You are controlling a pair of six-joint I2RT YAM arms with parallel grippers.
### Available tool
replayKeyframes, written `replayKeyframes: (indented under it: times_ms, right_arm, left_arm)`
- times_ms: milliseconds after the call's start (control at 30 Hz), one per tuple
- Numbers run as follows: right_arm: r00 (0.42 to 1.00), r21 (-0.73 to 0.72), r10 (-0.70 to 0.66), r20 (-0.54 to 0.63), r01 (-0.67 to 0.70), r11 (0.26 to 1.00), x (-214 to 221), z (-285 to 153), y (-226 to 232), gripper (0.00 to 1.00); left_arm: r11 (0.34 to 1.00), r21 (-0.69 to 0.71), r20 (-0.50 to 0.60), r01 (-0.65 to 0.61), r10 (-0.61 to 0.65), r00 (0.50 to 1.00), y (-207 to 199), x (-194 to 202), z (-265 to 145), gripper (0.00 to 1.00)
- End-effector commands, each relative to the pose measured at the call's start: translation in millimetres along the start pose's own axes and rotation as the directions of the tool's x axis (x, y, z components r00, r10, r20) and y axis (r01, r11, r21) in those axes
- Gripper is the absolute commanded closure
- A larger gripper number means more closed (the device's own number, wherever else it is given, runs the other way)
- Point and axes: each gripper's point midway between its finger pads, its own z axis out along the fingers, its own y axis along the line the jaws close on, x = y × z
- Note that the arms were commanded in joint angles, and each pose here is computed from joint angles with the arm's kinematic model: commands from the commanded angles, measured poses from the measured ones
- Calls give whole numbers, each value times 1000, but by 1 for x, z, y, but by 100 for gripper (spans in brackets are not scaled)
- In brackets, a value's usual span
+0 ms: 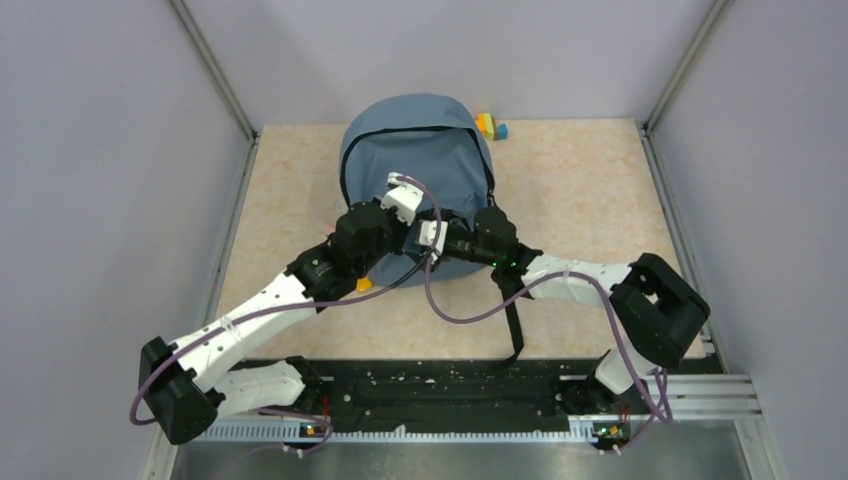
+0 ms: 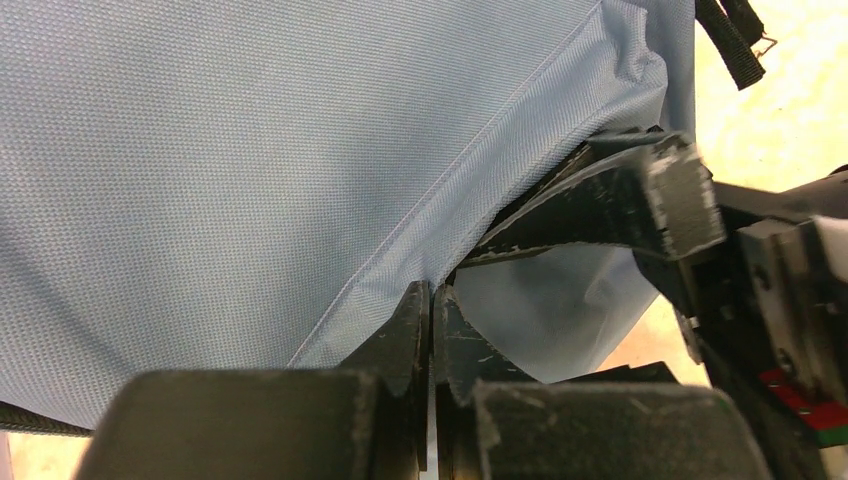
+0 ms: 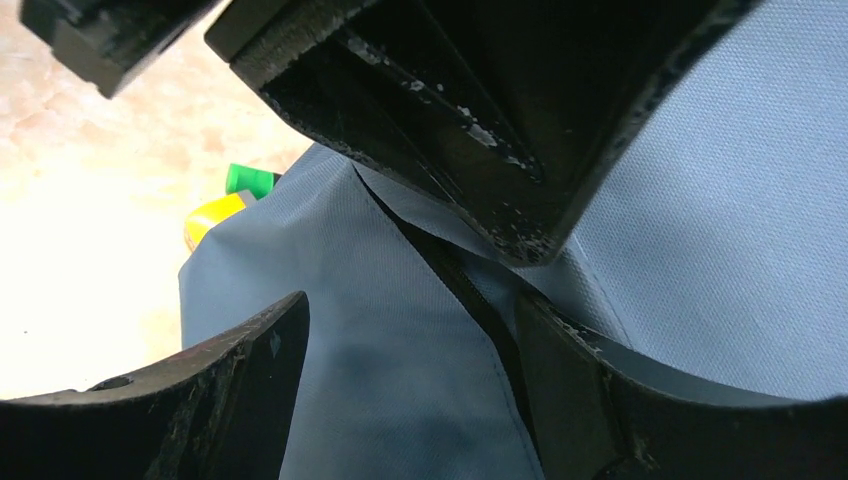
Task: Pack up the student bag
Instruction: Unzip the student bag at the center of the board.
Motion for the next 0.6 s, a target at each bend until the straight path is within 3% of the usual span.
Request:
replayKeyframes:
  times_ms: [0,133,233,400,567]
  right_arm:
    - [992,-9,-71,103,73,997,-34,20,-11,26]
    - [994,-42,-54,99,58,997,-30,25,-3,28]
    - [995,-67,-36,90,43,997,-27,28,5,36]
    - [998,-95,-3,68,10,995,-25,27,16,58]
    - [999,-111,43,33,-39,993,-21,23,22,90]
  left_arm:
    - [999,13,88,31,-32,996,0,-22,-6,100]
    - [999,11,87,32,-32,996,1,-21,-5,100]
    - [999,10,88,32,-33,996,2,-20,-5,100]
    - [999,-6,95,40,-39,995,7,-20,-5,100]
    - [998,-28,103,48,-45,994,14,-19,-5,100]
